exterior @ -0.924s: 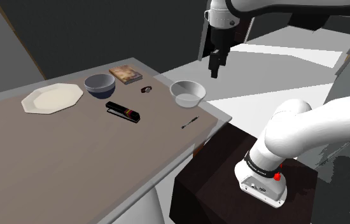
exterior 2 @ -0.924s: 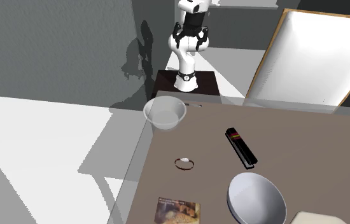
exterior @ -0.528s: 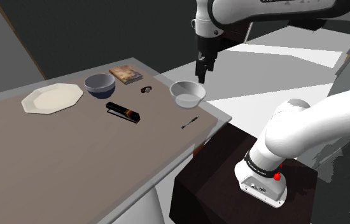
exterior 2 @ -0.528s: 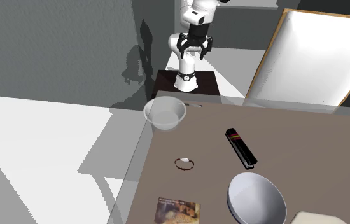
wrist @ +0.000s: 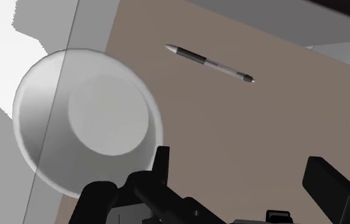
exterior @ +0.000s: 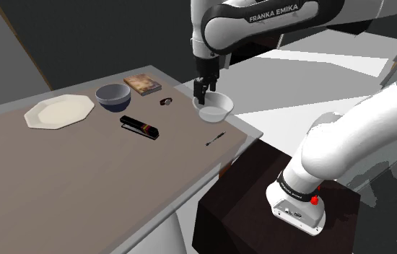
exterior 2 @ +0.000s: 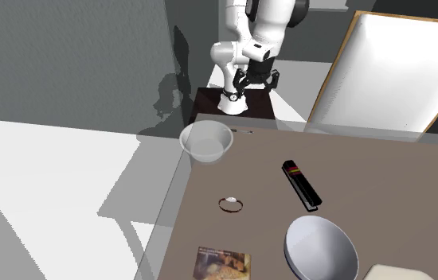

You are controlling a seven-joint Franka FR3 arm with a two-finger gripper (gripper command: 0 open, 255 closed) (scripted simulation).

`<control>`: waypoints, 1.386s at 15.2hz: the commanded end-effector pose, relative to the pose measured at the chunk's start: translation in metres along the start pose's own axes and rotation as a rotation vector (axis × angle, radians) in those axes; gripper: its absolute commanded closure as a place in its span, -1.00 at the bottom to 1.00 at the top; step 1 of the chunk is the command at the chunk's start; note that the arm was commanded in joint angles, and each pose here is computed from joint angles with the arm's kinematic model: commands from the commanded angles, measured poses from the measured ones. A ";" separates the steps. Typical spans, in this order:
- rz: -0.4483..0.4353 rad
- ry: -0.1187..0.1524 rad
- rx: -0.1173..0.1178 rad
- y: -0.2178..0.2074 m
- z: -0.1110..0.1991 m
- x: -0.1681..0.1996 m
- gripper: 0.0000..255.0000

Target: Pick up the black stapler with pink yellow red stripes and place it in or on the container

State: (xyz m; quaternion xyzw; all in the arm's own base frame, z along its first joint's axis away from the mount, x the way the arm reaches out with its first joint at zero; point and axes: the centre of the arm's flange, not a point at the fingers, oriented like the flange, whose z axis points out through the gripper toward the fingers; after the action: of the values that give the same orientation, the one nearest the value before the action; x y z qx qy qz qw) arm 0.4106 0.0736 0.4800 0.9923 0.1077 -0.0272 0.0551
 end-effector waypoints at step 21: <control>-0.070 0.085 0.084 -0.105 0.117 0.228 -1.00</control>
State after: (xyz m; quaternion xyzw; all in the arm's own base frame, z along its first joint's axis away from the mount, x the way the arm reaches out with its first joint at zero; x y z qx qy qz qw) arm 0.5958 0.2008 0.3445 0.9898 0.1417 0.0067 0.0102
